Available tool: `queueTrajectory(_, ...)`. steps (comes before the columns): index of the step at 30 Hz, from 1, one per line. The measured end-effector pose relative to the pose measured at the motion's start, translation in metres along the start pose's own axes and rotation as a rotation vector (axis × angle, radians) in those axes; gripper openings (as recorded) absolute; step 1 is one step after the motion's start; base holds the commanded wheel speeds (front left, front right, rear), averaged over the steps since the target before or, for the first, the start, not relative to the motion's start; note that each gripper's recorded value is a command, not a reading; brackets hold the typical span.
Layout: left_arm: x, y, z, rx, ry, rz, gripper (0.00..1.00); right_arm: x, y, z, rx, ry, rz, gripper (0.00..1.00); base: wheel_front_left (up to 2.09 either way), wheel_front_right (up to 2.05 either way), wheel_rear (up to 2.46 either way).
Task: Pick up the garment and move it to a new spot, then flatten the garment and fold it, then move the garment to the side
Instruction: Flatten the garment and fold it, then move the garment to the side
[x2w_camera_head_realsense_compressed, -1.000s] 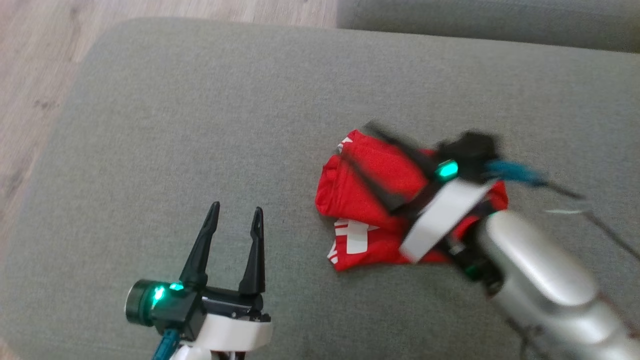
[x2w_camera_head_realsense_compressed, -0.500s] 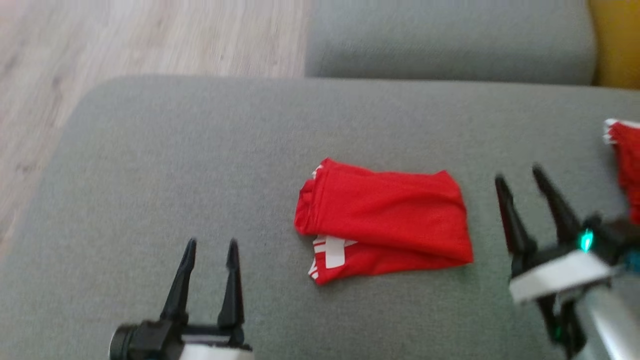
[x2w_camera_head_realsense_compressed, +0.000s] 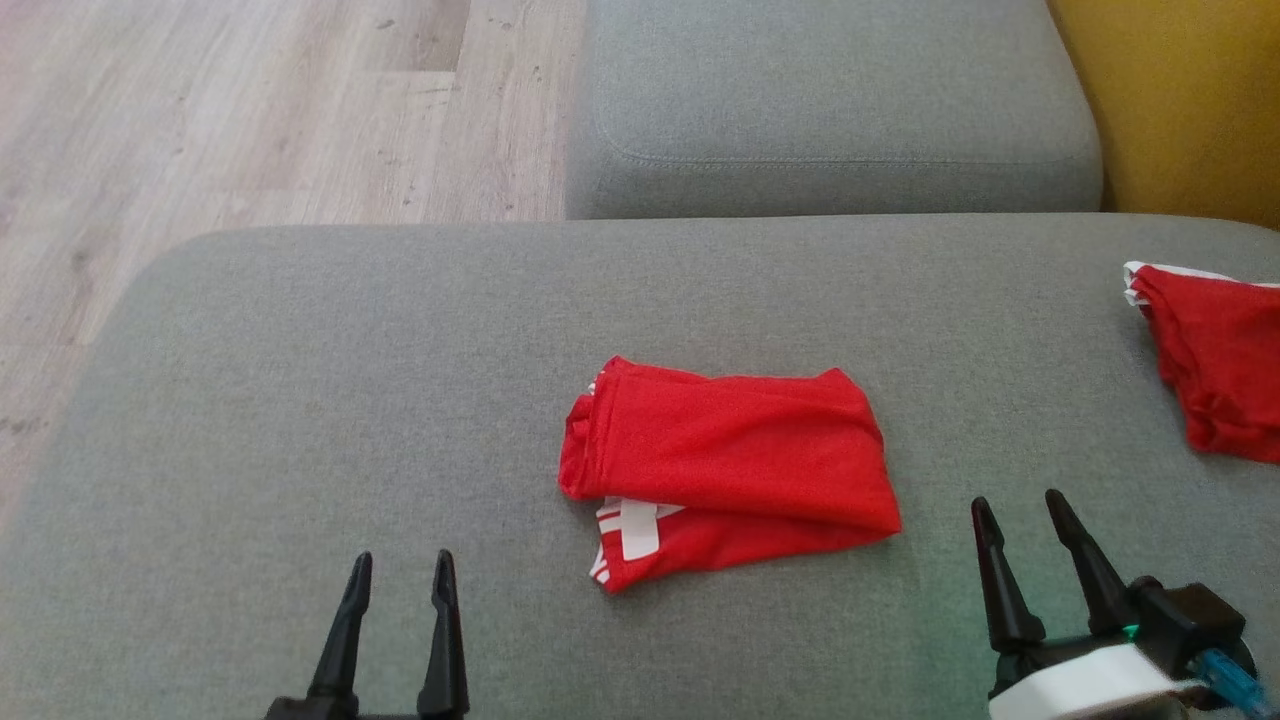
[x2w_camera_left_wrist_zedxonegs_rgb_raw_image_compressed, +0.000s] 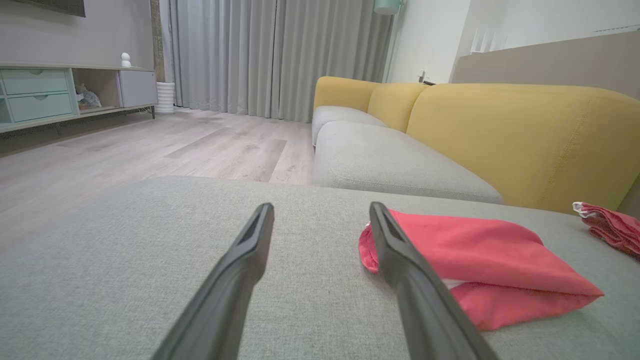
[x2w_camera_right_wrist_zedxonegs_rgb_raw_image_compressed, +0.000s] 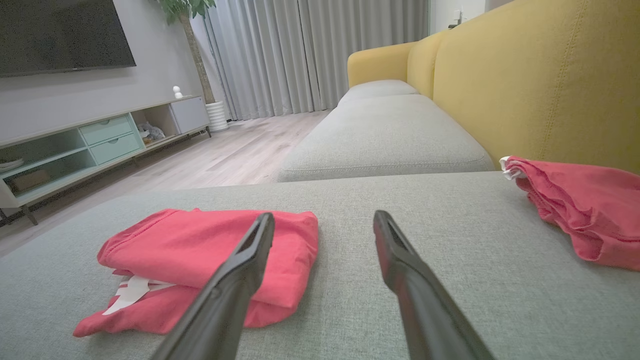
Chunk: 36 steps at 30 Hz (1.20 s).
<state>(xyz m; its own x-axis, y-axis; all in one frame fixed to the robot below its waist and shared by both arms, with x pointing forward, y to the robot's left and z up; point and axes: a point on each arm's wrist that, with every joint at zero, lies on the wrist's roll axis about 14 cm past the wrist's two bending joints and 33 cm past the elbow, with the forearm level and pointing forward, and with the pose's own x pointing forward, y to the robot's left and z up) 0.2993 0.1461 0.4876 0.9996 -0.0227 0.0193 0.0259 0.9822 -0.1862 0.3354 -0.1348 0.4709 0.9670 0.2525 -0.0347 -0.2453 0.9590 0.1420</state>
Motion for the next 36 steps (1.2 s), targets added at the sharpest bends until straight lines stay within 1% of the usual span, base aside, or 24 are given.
queueTrajectory(4, -0.004, 0.000, -0.004, 0.028, 0.011, -0.005, 1.00, -0.001, -0.001, 0.001, 0.000, -0.006, -0.009, 1.00, 0.00, 0.00, 0.00)
queueTrajectory(20, -0.002, -0.004, -0.010, 0.055, 0.032, -0.028, 1.00, -0.005, -0.002, -0.004, -0.010, 0.011, -0.017, 1.00, 0.00, 0.00, 0.00)
queueTrajectory(26, 0.000, -0.003, -0.014, 0.061, 0.050, -0.027, 1.00, -0.003, -0.004, -0.020, -0.006, 0.063, -0.020, 1.00, 0.00, 0.00, 0.00)
queueTrajectory(31, 0.003, -0.001, -0.022, 0.062, 0.077, -0.020, 1.00, 0.016, 0.001, -0.040, -0.007, 0.134, 0.010, 1.00, 0.00, 0.00, 0.00)
queueTrajectory(36, 0.014, -0.002, -0.026, 0.071, 0.095, -0.020, 1.00, 0.050, -0.007, -0.051, -0.017, 0.212, 0.008, 1.00, 0.00, 0.00, 0.00)
